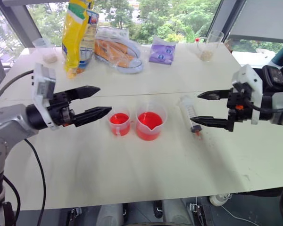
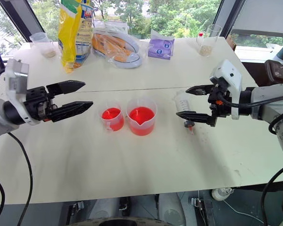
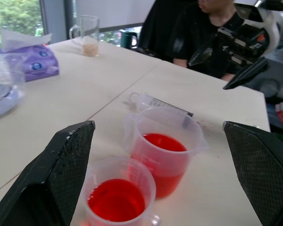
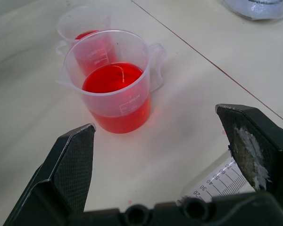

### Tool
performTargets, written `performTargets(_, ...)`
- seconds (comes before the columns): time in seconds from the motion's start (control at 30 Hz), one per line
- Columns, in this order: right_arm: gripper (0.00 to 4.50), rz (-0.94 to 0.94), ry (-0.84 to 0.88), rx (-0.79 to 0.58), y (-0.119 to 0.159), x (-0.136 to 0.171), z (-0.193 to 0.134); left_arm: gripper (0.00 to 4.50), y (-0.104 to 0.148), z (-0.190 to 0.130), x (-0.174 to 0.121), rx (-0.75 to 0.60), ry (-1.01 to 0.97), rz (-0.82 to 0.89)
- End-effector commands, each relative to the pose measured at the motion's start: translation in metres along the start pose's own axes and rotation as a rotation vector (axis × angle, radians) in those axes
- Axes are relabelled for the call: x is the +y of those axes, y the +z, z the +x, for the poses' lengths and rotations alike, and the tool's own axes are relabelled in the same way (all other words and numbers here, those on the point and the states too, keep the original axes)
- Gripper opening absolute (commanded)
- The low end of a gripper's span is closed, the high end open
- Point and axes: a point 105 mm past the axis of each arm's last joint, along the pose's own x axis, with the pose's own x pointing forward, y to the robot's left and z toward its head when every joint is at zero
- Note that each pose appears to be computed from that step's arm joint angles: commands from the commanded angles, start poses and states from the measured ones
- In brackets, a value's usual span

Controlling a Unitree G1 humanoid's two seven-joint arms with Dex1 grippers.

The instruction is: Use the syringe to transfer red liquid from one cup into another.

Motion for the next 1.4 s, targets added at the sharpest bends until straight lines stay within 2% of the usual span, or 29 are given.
performTargets(0.03, 4.47, -0.063, 0.009, -0.053, 0.02, 0.002, 0.001, 4.5, 0.018, -0.007, 0.003, -0.033, 0.034, 0.057)
performTargets(0.3, 4.47, -0.053, 0.039, -0.054, 0.016, 0.007, 0.007, 4.5, 0.024, -0.008, 0.0, -0.039, 0.027, 0.046)
performTargets(0.6, 4.47, -0.037, -0.05, -0.002, 0.005, -0.004, 0.003, 4.5, 0.021, -0.002, -0.001, -0.021, 0.0, 0.043)
performTargets(0.8, 4.47, 0.05, -0.154, 0.101, -0.012, -0.023, 0.004, 4.5, 0.011, 0.005, -0.002, -0.004, -0.033, 0.036)
performTargets(0.93, 4.47, 0.166, -0.205, 0.239, -0.032, -0.038, 0.012, 4.5, 0.011, 0.013, -0.001, -0.012, -0.065, 0.041)
performTargets(1.07, 4.47, 0.342, -0.267, 0.35, -0.051, -0.056, 0.028, 4.5, 0.01, 0.019, -0.002, -0.022, -0.096, 0.039)
performTargets(1.4, 4.47, 0.555, -0.383, 0.507, -0.08, -0.08, 0.058, 4.5, 0.006, 0.028, -0.006, -0.047, -0.124, 0.037)
